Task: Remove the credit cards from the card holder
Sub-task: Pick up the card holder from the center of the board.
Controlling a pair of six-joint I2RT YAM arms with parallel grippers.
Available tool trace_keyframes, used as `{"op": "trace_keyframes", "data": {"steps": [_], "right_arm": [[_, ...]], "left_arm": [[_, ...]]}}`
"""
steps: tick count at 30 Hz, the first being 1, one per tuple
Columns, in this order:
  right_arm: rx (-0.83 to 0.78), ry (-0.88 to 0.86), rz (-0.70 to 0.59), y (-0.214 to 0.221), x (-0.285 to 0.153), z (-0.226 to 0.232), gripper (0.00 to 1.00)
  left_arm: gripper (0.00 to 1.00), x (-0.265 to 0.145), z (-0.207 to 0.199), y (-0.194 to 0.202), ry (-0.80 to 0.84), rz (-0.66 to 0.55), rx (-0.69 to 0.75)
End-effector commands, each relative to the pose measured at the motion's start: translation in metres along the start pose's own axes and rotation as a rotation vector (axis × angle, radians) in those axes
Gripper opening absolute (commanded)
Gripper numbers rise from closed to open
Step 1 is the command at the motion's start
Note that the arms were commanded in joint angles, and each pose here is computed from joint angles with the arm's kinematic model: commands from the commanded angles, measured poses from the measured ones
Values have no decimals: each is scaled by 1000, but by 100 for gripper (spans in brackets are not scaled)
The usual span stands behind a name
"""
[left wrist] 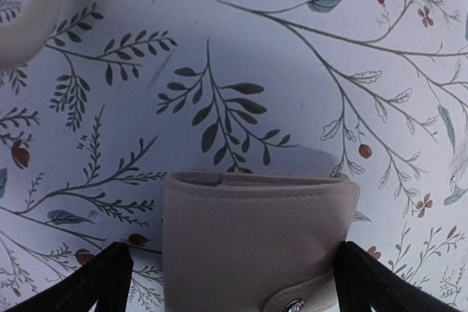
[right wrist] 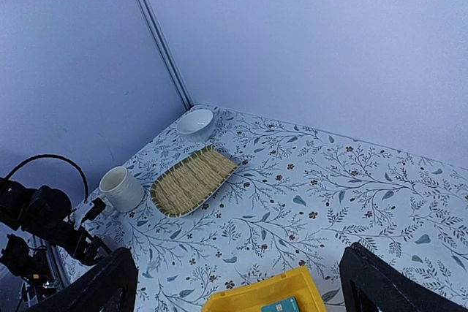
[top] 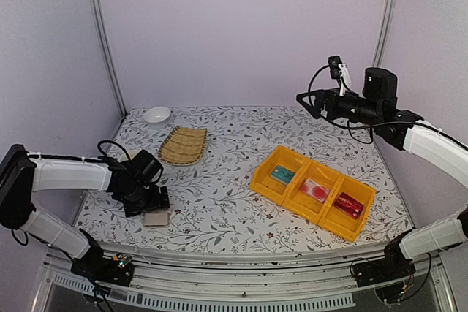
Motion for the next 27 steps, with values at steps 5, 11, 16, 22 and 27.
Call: {"op": "trace_keyframes", "data": {"steps": [5,11,16,22,27], "right_arm": [[-10,17,18,2,8,-1,99],[-23,11,17,3,9,1,99],[-43,-33,-34,-18,22,10,99],[-71,-134,-104,-51,56,30,99],[-51,-178,-118,-49,56,42,99]], "left_arm": [[98,17,-15,7,180,27,-38],[91,28,-29,13,237,62,-24],[83,26,-35,15,200,18,-9],[61,21,-39,10,214,-48,-30],[35,22,-52,9,267,-60,-9]]}}
Point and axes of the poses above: each gripper's point midway between its finger pads, its own x axis out along the fingers, its own z axis along the line the jaws close on, y = z × x, the point moved 7 cm from there along -x, back along the fingers, and after that the axes turned 14 degrees about x, right-handed, at the moved point
